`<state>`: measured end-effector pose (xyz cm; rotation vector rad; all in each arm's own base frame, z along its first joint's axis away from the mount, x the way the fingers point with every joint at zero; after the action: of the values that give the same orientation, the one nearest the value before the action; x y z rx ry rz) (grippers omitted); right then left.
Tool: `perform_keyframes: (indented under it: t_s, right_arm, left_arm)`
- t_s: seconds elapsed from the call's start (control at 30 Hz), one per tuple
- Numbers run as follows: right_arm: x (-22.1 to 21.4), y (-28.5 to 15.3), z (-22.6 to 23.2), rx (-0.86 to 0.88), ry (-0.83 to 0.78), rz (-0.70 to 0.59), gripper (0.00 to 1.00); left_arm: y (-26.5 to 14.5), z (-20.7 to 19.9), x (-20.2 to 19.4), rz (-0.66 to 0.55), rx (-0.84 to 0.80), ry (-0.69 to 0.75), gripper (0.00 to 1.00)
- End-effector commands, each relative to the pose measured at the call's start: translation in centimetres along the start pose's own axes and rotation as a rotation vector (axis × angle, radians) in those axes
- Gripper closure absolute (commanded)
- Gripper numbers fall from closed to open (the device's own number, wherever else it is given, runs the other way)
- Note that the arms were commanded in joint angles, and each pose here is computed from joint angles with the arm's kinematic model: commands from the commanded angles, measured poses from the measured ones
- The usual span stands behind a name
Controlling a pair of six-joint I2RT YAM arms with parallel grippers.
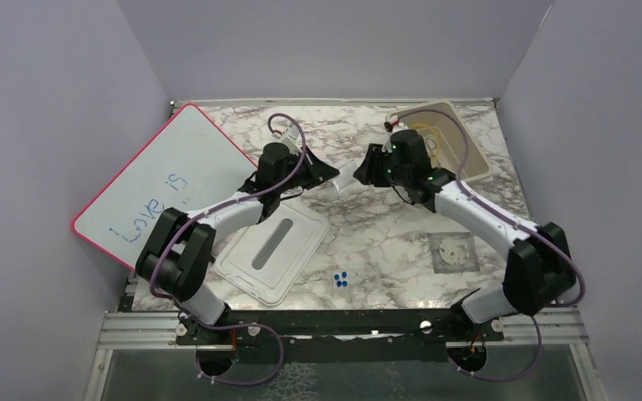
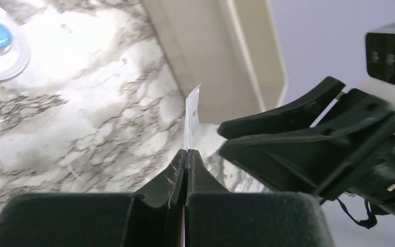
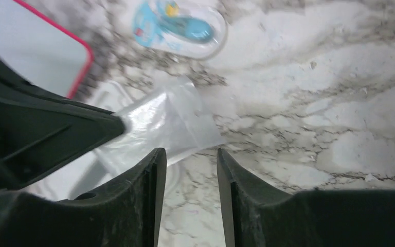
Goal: Organize the chemistry lab equipment
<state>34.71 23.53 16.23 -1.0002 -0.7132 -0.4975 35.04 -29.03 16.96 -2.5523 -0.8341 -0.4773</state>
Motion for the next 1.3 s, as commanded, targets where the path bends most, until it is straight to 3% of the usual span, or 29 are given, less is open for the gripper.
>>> perform_keyframes:
  t_s: [0.0,0.17,0.23,0.37,0.57,0.77,1.1,1.17,1.27]
  right_arm:
    - [3.0,-4.1,2.8,0.122,0.117,-0.147,0.52]
    - [4.7,-8.7,5.5,0.321,0.279,-0.307,0.36]
    - [5.3,-10.3,6.7,0.423,0.320,-0.367,0.36]
    - [6.0,-11.3,7.6,0.479,0.421,-0.368,0.36]
    - [7.6,-12.3,9.5,0.613,0.444,-0.404,0.36]
    - [9.8,-14.1,11.1,0.737,0.434,-0.486,0.55]
    - [10.5,-13.0,10.9,0.710,0.420,-0.510,0.94]
    - [10.5,-12.8,10.6,0.683,0.405,-0.516,0.99]
    - [10.6,-12.6,9.7,0.604,0.351,-0.536,0.99]
  left_arm:
    - [-2.3,-5.0,1.3,0.000,-0.136,-0.002,1.00]
    - [-4.3,-8.9,3.5,-0.075,-0.200,-0.064,1.00]
    - [-5.0,-10.6,4.4,-0.099,-0.235,-0.087,1.00]
    - [-6.4,-13.7,5.6,-0.120,-0.302,-0.138,1.00]
    - [-7.9,-16.1,6.3,-0.123,-0.360,-0.198,1.00]
    - [-8.8,-16.7,6.2,-0.125,-0.376,-0.224,1.00]
    - [-9.2,-16.2,5.9,-0.134,-0.369,-0.198,0.99]
    - [-9.3,-15.7,6.0,-0.146,-0.359,-0.184,0.81]
    - [-9.8,-14.5,6.3,-0.175,-0.334,-0.148,0.44]
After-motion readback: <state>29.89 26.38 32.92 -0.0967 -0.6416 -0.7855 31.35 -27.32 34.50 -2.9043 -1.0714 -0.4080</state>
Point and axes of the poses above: each gripper's point midway between its finger pads, its own y axis out along the fingers, its own z axis along the line the jaws close on, x = y × z, the point moved 2 cm from there along -y, back along the fingers, and after that the axes turned 4 degrees about -y, right-handed, at the moved point
